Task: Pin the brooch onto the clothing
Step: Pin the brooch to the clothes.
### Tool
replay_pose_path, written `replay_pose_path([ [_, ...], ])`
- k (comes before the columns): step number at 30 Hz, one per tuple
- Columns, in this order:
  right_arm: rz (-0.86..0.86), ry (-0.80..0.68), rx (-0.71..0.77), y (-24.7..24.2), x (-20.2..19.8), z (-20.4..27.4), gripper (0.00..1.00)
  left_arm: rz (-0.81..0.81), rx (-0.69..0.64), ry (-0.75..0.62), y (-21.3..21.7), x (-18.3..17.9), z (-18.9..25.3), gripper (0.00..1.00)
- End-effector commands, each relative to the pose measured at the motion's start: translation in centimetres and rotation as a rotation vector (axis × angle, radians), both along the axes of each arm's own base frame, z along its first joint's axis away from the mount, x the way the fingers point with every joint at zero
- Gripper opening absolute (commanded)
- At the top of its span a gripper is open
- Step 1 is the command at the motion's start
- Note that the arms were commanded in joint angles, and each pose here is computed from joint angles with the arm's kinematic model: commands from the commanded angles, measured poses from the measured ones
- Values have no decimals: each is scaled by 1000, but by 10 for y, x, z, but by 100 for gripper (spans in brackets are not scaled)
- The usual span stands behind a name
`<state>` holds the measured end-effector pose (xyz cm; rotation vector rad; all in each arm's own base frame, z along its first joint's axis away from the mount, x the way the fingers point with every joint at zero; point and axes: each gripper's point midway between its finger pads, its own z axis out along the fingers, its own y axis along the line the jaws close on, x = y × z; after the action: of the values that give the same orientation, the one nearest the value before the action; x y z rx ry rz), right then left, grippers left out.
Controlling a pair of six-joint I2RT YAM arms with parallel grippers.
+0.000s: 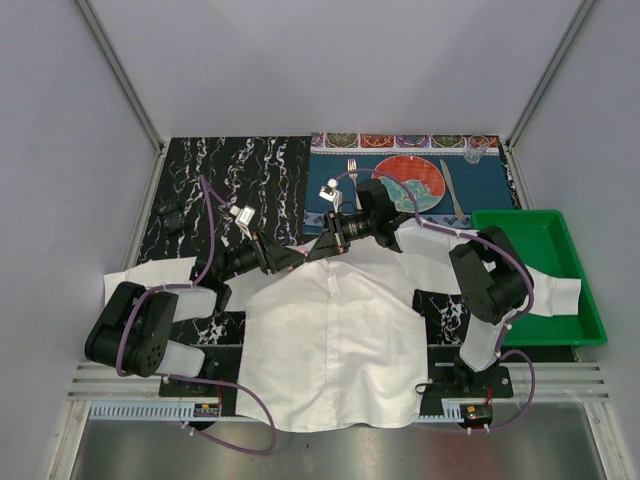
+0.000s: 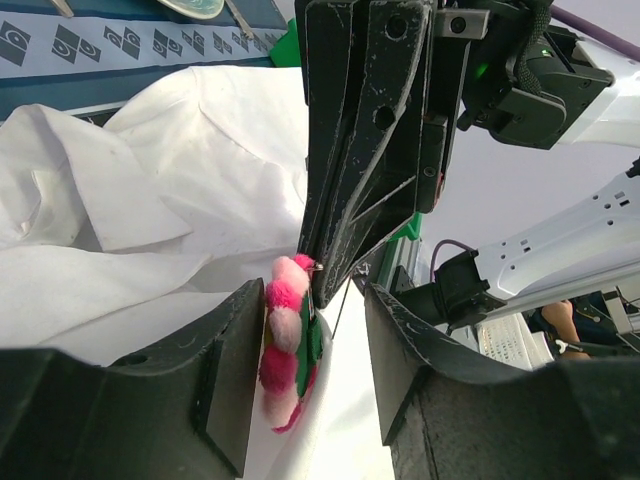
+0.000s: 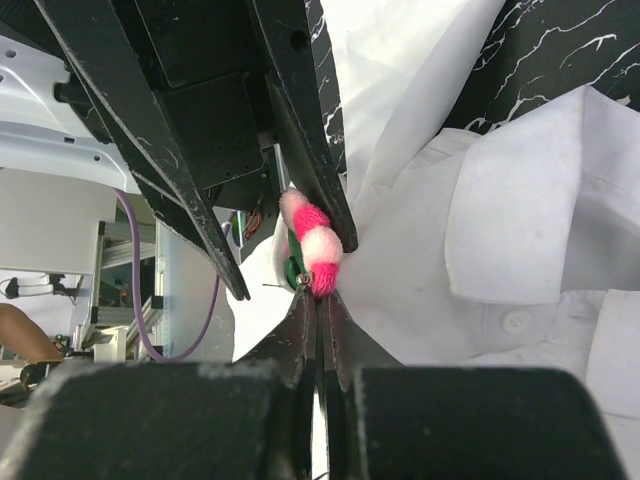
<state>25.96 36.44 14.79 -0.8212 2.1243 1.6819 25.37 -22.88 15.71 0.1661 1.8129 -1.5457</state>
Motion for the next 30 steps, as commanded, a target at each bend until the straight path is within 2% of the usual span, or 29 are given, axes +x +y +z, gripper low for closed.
replay_pose_path([
  [1, 12, -100, 47, 8, 3, 32, 0, -23, -23, -115, -5, 4, 22, 48],
  [5, 8, -102, 46, 7, 4, 33, 0, -20, -15, -111, -7, 5, 20, 48],
  [9, 10, -107, 48, 8, 2, 34, 0, -18, -8, -107, -8, 5, 19, 39],
  [21, 10, -123, 56, 9, 2, 39, 0, -6, 14, -92, -7, 7, 11, 35],
  [27, 10, -126, 60, 8, 2, 40, 0, 8, 15, -68, -6, 9, 8, 25],
  [30, 10, -125, 62, 8, 2, 41, 0, 11, 12, -66, -6, 10, 8, 22],
])
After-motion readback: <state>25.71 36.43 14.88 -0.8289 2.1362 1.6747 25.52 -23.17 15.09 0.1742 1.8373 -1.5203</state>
